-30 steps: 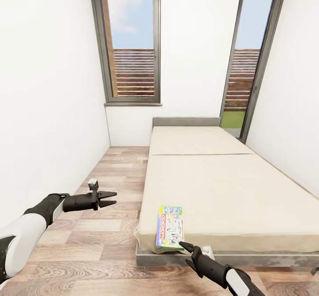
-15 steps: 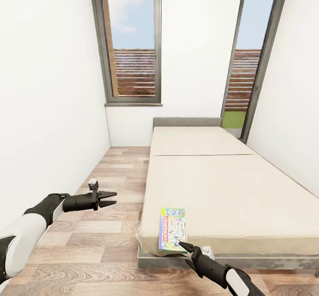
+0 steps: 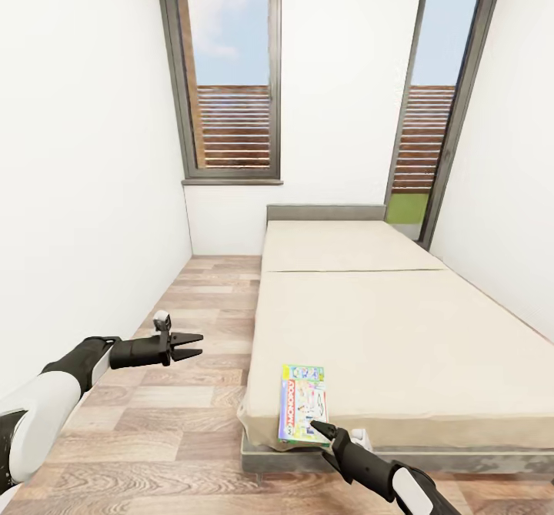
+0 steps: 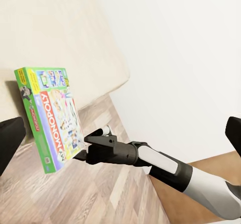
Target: Put all the toys in the child's room - the three board games (two on the bed and one on the table), the two jigsaw puzzles on the table, and the tennis ball on the table - inside the toy box on the table in the child's room.
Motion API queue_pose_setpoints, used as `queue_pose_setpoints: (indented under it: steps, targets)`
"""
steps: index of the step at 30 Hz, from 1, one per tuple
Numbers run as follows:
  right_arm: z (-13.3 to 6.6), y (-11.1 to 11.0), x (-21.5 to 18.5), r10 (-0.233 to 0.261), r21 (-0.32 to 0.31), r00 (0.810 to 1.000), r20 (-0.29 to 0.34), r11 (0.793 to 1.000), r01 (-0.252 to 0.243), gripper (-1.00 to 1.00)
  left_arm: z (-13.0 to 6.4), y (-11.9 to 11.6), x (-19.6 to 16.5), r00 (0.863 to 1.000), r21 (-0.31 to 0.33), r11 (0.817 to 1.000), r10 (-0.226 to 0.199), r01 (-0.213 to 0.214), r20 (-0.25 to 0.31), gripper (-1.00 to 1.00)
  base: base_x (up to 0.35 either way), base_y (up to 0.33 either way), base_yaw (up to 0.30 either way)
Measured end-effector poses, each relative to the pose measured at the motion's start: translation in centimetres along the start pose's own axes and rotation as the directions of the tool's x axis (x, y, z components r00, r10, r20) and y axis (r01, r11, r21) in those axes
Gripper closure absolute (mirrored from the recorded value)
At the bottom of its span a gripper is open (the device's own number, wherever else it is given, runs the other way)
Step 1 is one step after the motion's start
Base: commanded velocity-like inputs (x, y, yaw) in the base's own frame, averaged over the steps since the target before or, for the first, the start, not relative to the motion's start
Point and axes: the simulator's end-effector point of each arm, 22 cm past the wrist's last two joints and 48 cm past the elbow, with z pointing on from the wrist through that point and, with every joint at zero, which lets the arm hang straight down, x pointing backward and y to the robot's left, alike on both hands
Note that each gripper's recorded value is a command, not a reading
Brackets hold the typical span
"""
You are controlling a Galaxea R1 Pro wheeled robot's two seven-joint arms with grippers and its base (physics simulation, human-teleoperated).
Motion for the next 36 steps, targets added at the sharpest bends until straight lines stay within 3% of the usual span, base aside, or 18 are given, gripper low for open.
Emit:
queue_pose_setpoints:
  steps: [29,30,36]
  targets:
    - [0.0,0.0,0.0,-0.001,0.000,1.000,0.001,1.000,0.001,-1.00,0.0,0.0,0.0,1.000,0.000,1.000,0.000,0.000,0.000,-1.00,0.007,0.005,0.000]
    - [0.0,0.0,0.0,0.000,0.000,1.000,0.001,1.000,0.000,1.00,0.0,0.0,0.0,1.000,0.000,1.000,0.000,0.000,0.000,-1.00,0.000,0.000,0.000]
    - [-0.3,1.1,-0.3,0.004,-0.004,1.000,0.001,1.000,-0.004,1.00,0.0,-0.9,-0.7,1.000,0.001,1.000,-0.001,0.001,0.000,-1.00,0.000,0.000,0.000]
